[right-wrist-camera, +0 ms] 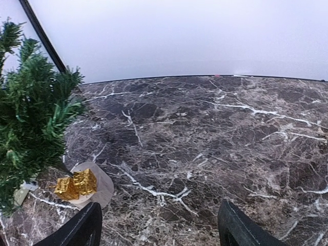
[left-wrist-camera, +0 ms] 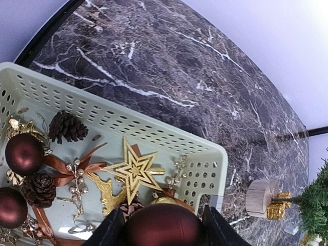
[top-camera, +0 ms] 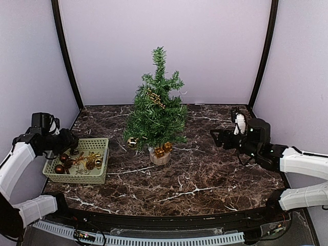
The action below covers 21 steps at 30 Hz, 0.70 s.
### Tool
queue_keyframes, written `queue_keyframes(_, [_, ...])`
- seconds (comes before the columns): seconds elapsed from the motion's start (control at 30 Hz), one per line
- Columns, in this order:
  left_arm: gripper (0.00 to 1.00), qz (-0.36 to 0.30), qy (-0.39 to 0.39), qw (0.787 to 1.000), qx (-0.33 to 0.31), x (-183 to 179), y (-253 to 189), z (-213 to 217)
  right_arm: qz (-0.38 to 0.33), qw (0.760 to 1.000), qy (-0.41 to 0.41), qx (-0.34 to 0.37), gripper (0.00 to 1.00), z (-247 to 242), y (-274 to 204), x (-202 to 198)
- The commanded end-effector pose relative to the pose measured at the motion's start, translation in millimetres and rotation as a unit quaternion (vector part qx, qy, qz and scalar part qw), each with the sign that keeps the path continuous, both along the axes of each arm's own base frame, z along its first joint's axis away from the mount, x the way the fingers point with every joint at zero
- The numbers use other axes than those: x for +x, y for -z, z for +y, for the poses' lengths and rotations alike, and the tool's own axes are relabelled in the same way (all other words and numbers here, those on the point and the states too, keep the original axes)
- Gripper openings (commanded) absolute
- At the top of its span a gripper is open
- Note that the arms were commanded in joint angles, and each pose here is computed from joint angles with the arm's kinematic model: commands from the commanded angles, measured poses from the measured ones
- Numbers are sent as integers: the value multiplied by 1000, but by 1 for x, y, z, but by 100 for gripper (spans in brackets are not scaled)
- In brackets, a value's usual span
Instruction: Decorate the small christmas tree
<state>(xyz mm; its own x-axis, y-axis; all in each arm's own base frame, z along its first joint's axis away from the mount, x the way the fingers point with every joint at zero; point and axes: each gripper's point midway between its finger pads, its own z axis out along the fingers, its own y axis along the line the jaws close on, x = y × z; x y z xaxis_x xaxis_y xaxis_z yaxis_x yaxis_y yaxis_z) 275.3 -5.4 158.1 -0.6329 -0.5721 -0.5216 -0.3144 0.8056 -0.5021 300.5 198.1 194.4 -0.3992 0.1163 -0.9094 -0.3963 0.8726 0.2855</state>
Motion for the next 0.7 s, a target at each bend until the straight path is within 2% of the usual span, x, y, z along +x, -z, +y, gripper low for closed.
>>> queue_keyframes(0.0, [51, -40, 87, 995, 1, -8, -34, -23, -57, 995, -74, 46, 78, 21, -44, -12])
queue_keyframes(0.1, [51, -86, 126, 988, 5, -8, -63, -34, -73, 989, -108, 64, 78, 29, -58, -22])
queue_keyframes(0.23, [51, -134, 201, 970, -20, -13, -95, -59, -88, 983, -140, 82, 78, 36, -74, -32])
queue_keyframes(0.47, [49, -222, 317, 921, -49, -26, -152, -104, -102, 978, -155, 95, 78, 44, -91, -38])
queue_keyframes(0.67, [48, -249, 377, 890, -64, -28, -183, -144, -106, 976, -162, 97, 77, 55, -97, -40])
